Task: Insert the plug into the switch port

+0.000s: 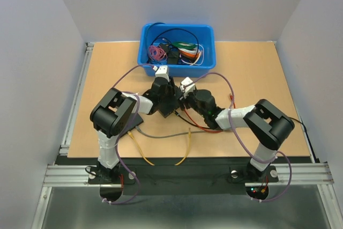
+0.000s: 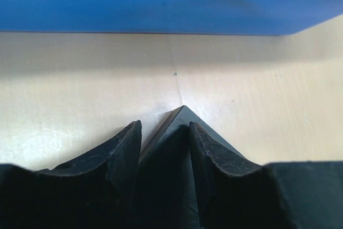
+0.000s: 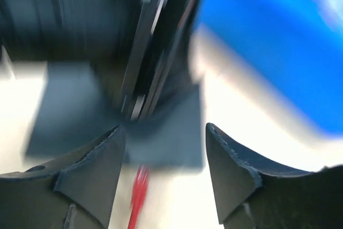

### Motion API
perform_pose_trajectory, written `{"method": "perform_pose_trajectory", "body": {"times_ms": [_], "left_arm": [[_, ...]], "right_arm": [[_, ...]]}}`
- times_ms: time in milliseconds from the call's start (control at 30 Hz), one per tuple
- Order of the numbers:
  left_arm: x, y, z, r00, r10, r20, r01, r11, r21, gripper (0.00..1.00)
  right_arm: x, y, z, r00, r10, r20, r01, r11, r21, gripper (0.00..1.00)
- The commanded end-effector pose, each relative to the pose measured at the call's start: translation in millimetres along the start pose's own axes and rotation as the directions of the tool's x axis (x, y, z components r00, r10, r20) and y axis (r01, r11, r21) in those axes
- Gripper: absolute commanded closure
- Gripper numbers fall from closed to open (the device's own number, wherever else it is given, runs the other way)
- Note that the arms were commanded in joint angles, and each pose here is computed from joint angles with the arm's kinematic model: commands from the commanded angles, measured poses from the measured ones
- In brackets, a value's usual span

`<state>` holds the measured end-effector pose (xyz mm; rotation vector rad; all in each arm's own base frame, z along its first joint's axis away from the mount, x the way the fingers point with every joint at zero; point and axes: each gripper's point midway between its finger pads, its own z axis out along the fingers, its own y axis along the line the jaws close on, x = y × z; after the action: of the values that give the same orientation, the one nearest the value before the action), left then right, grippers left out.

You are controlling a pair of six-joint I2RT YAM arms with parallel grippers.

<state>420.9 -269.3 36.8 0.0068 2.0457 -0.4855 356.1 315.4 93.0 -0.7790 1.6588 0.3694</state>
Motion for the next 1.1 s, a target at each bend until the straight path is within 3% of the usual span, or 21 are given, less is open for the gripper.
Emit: {"method": "perform_pose_trajectory", "body": {"times_ms": [0,233,533,800,1067], "left_arm": [[128,52,-45,0.874,-0.009,-0.486,-0.047,0.994,-0.102,0.49],[95,59,-35,0.898,-0.023,-0.44,-0.032,0.992,-0.119,0.49],[34,56,-49,0.953,-0.015,-0.302,-0.035,0.986,-0.161,0.48],[-43,53,-84,0.996,-0.024,-0.082,0.008,0.98,-0.2,0.27],[-98,47,-135,0.996,-0.026,0.085,0.041,0.983,-0.181,0.21]], "right_arm": [[-95,-28,-18,0.951,0.0,0.311,-0.038,0.993,0.116,0.33],[-68,-36,-33,0.966,0.049,0.255,-0.093,0.982,0.163,0.31],[-77,-28,-70,0.943,0.175,0.284,-0.209,0.973,0.093,0.29],[-86,3,-108,0.918,0.304,0.254,-0.29,0.952,-0.092,0.23],[-66,23,-134,0.918,0.364,0.157,-0.336,0.925,-0.178,0.19]]}}
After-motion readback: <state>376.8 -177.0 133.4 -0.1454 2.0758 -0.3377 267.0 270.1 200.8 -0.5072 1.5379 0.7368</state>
